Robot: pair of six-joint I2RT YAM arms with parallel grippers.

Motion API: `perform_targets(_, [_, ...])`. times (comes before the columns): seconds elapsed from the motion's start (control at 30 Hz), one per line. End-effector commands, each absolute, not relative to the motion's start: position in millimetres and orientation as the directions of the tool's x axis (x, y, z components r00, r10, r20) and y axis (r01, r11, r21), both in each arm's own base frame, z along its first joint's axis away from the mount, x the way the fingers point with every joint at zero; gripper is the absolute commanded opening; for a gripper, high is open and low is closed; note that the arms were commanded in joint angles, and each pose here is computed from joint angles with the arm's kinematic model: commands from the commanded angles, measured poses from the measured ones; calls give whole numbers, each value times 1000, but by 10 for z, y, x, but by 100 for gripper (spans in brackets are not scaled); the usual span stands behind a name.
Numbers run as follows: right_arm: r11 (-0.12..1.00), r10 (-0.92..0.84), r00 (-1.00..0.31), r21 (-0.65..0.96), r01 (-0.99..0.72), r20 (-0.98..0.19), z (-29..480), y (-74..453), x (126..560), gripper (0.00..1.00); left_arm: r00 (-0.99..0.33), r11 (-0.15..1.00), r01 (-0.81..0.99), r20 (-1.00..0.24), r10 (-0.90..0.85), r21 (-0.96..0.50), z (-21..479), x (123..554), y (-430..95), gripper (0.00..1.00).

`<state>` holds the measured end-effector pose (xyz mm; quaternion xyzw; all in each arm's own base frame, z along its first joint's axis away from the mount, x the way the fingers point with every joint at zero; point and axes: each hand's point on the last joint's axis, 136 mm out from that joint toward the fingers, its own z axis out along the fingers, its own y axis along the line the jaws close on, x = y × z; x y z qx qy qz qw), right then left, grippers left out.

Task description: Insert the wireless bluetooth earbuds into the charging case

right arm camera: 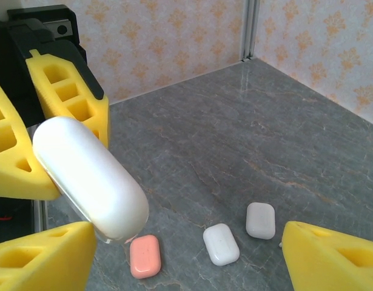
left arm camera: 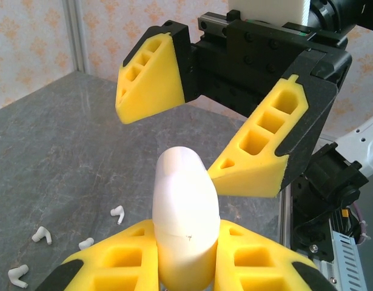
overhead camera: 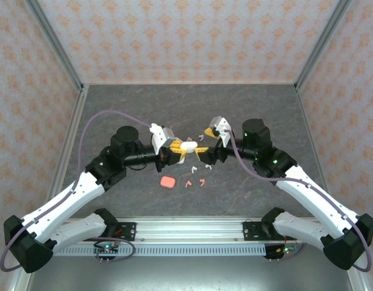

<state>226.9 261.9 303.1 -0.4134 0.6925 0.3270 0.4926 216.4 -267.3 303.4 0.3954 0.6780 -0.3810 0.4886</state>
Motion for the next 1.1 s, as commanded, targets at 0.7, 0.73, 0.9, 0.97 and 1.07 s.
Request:
perform_targets(0.7, [522, -208, -115, -11, -853, -971, 3518, 2535, 2424, 78, -161, 397, 915, -969, 187, -75, 3051, 2165, -2686, 1])
perform_targets(0.73, [534, -192, -118, -3, -845, -974, 3545, 2503, 2413, 78, -162, 402, 912, -969, 186, -75, 3045, 2169, -2677, 1])
perform_targets(0.9, [667, -86, -247, 128, -734, -965, 3486, 2252, 2555, 78, -180, 430, 899, -969, 172, -90, 2984, 2170, -2629, 0])
perform_targets(0.97, [722, -40, -341, 209, -659, -939, 3328, 2142, 2669, 77, -184, 437, 894, -970, 158, -98, 2971, 2155, -2606, 0])
perform_targets(1.07, [777, 50, -484, 338, -531, -874, 3021, 1980, 2855, 75, -188, 446, 888, -973, 135, -109, 2965, 2121, -2567, 0])
